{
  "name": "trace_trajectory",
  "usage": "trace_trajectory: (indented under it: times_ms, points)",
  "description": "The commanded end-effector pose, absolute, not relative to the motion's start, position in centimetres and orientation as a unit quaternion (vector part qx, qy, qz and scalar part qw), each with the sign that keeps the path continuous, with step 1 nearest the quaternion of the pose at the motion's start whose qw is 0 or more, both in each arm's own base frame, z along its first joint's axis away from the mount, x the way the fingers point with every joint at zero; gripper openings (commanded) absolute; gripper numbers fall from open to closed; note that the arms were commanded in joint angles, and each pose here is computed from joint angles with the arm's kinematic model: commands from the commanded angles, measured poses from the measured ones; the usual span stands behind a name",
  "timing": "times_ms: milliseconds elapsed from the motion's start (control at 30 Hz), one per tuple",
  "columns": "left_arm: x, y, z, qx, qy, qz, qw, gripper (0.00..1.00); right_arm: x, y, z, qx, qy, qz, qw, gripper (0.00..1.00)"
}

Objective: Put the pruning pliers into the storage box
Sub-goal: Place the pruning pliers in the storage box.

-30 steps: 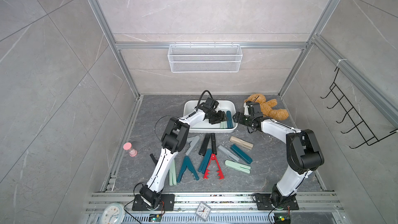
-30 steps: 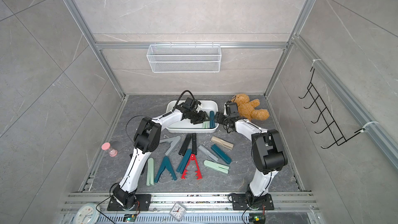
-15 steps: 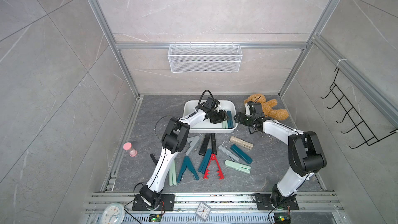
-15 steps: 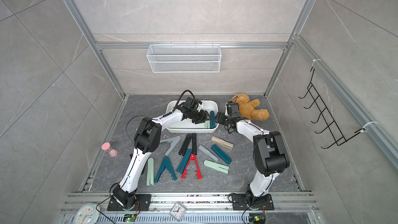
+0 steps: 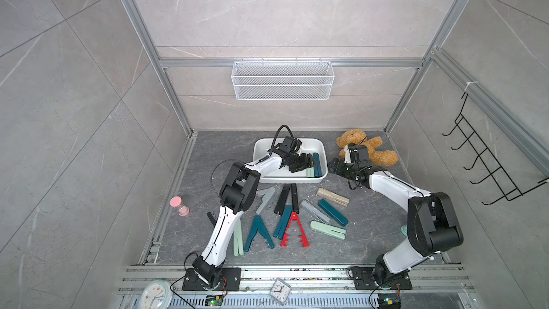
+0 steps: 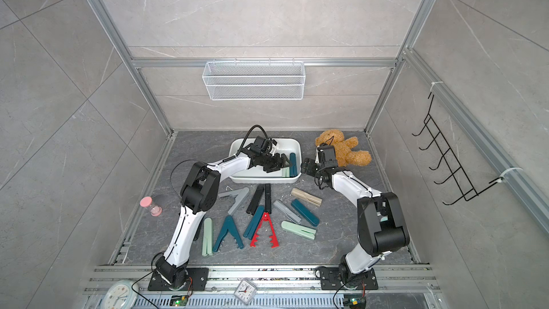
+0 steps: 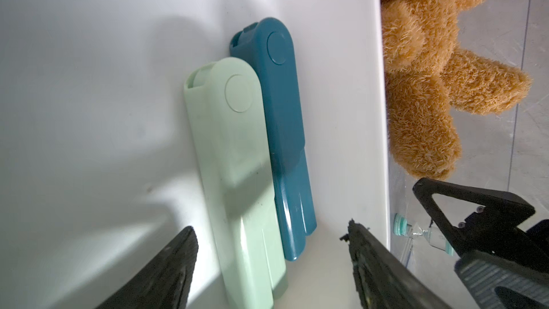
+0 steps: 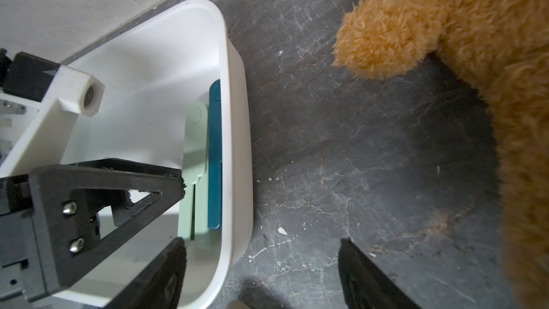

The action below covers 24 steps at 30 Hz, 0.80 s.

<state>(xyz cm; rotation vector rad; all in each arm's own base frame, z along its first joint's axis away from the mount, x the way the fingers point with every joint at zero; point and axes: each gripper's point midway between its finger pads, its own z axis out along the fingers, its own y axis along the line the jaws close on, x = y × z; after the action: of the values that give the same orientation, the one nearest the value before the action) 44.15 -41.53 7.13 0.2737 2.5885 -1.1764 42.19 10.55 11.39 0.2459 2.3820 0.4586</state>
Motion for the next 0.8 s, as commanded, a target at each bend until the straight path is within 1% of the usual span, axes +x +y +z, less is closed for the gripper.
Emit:
trace_trajectory:
  times_ms: [0,200,467,767]
  points:
    - [44.9,-42.1,15.0,0.127,0.863,-0.429,0.234,0.89,41.0,10.2,11.8,0.095,0.917,0.175,0.345,0.81]
    - [44.3,-41.6,16.9,0.138,0.856,-0.423,0.265,1.0,39.0,11.2,11.4,0.065,0.918,0.204,0.333,0.78]
    - [43.5,-40.2,18.7,0.14,0.848,-0.407,0.309,1.0,36.6,12.0,11.6,0.041,0.916,0.222,0.33,0.75]
    - [42.0,-37.9,19.3,0.139,0.852,-0.372,0.342,1.0,33.6,15.3,10.6,-0.019,0.928,0.216,0.303,0.74]
